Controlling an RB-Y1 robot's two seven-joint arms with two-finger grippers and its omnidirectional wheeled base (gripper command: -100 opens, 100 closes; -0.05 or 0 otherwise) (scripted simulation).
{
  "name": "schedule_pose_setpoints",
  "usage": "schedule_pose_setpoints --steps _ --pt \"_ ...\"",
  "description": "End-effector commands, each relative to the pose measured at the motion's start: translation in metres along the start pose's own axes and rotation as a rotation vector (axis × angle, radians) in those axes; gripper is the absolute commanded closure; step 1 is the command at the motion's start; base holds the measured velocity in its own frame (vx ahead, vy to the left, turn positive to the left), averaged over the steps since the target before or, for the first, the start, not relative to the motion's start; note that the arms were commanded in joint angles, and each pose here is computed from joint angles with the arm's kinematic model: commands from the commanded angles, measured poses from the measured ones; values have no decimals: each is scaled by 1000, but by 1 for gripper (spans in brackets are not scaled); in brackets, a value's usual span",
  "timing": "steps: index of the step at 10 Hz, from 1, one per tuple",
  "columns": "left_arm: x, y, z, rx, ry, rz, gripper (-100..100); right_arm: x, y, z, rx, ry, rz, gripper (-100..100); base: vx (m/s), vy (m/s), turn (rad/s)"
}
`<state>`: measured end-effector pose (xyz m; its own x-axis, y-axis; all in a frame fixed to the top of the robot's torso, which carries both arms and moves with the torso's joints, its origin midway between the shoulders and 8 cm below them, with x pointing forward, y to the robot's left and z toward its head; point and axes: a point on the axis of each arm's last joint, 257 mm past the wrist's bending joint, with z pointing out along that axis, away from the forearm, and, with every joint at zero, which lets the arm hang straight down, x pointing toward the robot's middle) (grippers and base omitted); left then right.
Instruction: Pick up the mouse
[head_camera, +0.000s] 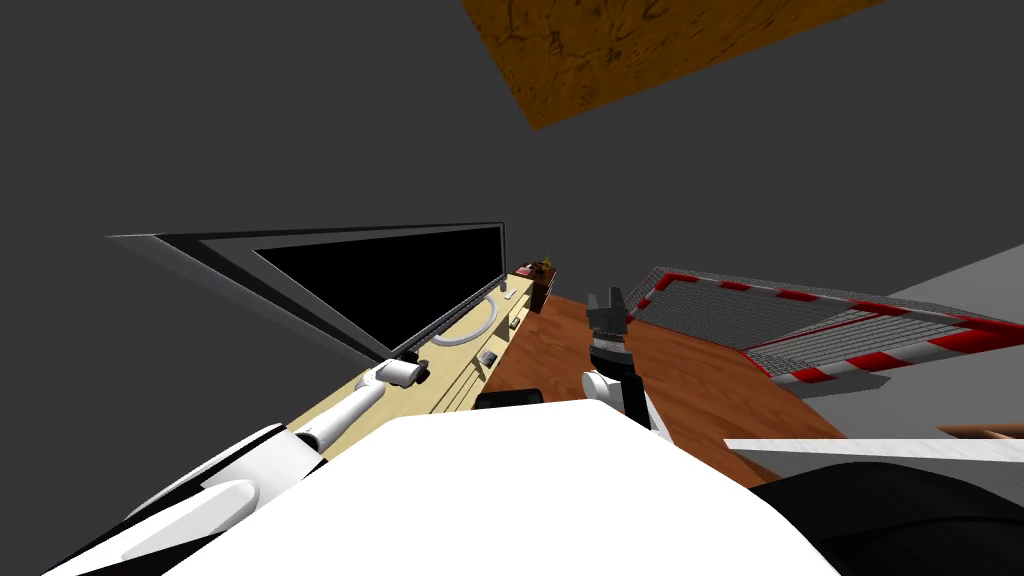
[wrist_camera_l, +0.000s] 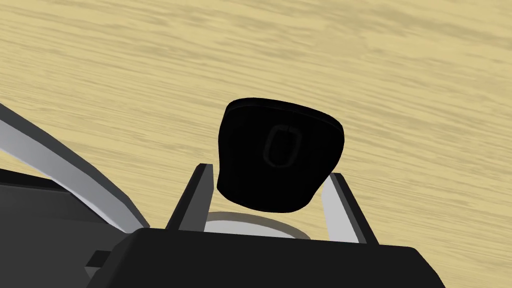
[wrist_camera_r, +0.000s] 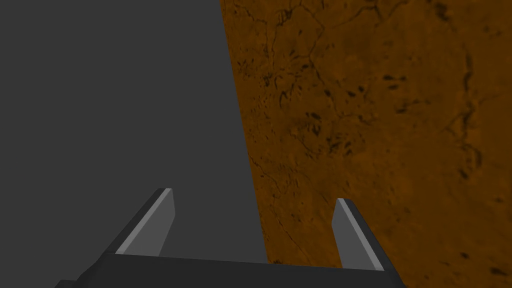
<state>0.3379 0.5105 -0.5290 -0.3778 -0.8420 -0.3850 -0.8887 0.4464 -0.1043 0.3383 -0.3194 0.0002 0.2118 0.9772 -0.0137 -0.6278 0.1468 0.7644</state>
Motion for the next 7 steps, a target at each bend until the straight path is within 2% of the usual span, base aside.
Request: schedule_pose_setpoints --steps 1,2,3,5,6,7 --pt "0 0 0 0 0 0 100 0 0 0 0 0 0 0 0 0 0" --pt "0 0 0 0 0 0 0 0 0 0 0 0 0 0 0 0 0" --pt "-6 -4 -6 1 1 4 100 0 0 0 0 0 0 0 -13 -13 59" --pt "-14 -10 -13 1 4 11 100 0 0 0 0 0 0 0 -30 -33 46" --pt "-13 -8 -11 3 2 8 100 0 0 0 0 0 0 0 -15 -17 11" --pt "-13 -8 -11 1 2 8 0 0 0 0 0 0 0 0 0 0 0"
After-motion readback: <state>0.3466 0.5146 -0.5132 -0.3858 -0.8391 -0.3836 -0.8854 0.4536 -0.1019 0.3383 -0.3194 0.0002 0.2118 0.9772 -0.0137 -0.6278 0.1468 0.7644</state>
